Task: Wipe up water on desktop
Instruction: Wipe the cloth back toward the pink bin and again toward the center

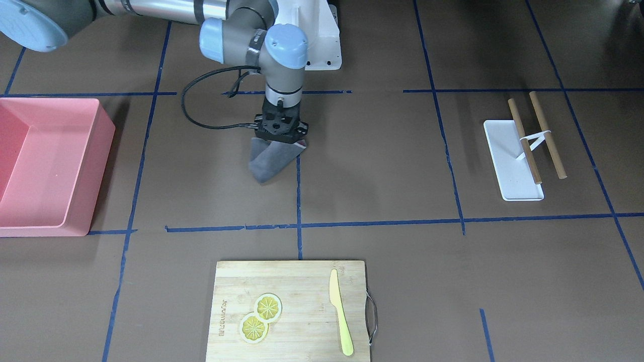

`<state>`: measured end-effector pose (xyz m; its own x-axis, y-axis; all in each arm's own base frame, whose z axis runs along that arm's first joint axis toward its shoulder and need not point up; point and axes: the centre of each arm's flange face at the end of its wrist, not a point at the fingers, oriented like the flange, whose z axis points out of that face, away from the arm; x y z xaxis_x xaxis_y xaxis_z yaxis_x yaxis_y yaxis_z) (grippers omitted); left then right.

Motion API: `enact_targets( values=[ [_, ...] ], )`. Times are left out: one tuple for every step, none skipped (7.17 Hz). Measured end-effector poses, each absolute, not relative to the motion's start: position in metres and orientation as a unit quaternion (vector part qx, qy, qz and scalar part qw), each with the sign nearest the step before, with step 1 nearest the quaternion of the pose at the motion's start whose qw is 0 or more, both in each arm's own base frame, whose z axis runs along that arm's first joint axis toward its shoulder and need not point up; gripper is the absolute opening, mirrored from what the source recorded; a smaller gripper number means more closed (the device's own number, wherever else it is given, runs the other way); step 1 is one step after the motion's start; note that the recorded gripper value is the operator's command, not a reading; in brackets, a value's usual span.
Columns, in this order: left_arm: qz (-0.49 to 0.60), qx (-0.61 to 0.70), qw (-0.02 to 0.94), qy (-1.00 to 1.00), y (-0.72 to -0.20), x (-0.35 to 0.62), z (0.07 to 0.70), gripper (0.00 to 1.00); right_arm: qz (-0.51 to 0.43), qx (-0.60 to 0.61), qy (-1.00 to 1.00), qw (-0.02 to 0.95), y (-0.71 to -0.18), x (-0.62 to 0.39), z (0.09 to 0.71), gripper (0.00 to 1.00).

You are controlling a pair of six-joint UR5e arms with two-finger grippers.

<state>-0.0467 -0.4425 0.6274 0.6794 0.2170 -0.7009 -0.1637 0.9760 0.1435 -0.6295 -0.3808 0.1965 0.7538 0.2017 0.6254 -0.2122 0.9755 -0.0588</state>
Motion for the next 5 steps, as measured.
enact_targets(
  values=[
    [0.104,0.034,0.916,0.387,-0.442,-0.047,0.628,1.00,0.112,0.005,-0.336,0.935,-0.378,-0.632,0.192,0.00],
    [0.104,0.034,0.916,0.387,-0.442,-0.047,0.628,1.00,0.109,0.002,-0.333,0.936,-0.375,-0.625,0.203,0.00],
    [0.104,0.033,0.916,0.387,-0.442,-0.047,0.629,1.00,0.100,0.001,-0.328,0.939,-0.371,-0.605,0.228,0.00],
    [0.104,0.033,0.916,0.387,-0.443,-0.047,0.629,1.00,0.086,0.005,-0.318,0.944,-0.368,-0.577,0.253,0.00],
    [0.104,0.033,0.916,0.387,-0.443,-0.047,0.629,1.00,0.069,0.009,-0.299,0.952,-0.366,-0.544,0.274,0.00]
  ],
)
